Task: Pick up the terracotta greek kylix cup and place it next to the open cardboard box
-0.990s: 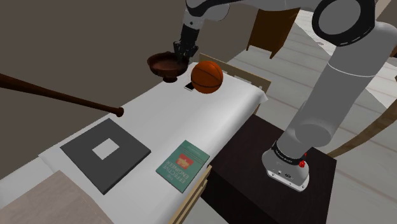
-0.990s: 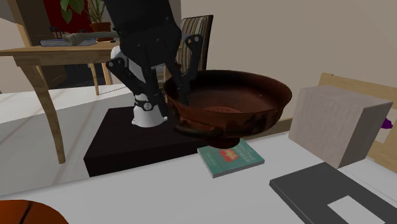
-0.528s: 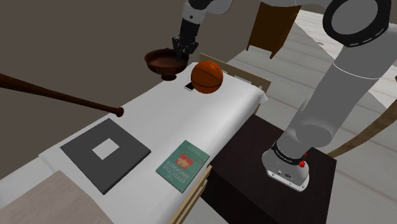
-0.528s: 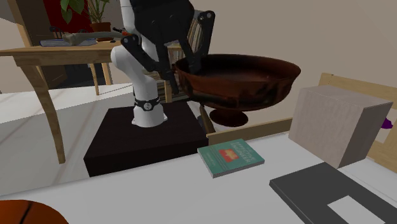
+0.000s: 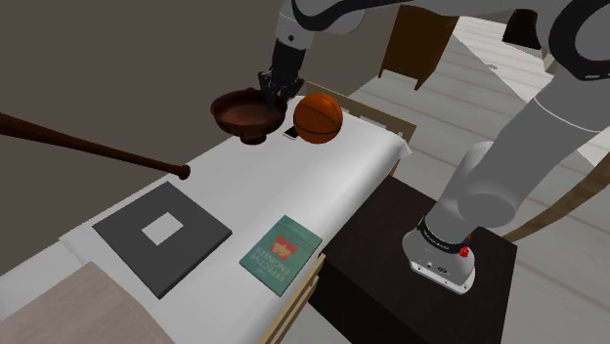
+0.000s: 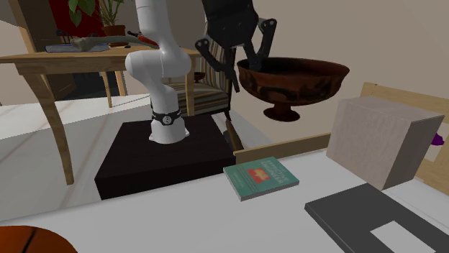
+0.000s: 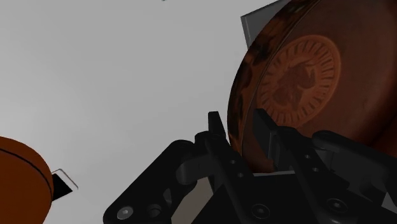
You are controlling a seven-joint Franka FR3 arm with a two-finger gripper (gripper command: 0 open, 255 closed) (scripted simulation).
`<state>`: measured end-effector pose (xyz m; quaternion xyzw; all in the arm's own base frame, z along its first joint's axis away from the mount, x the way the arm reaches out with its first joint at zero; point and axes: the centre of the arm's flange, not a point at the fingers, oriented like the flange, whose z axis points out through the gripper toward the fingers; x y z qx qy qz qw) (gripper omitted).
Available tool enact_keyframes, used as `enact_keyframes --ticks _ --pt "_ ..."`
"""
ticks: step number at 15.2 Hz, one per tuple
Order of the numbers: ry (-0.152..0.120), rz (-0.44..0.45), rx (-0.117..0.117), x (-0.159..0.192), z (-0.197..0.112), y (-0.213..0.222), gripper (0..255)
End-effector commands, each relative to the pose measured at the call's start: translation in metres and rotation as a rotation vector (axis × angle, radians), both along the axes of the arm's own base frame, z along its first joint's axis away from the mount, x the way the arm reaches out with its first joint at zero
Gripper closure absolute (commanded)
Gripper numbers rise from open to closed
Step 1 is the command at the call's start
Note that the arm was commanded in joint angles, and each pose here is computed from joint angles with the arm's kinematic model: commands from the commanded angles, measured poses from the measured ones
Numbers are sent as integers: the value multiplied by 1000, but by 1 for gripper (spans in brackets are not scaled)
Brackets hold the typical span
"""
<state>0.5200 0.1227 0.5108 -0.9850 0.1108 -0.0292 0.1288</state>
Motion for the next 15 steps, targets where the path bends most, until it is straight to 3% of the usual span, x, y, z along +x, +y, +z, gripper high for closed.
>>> enact_keyframes --ticks 1,15 --pt "-1 -2 0 -15 -1 23 255" --pt "-1 -2 0 -125 0 171 255"
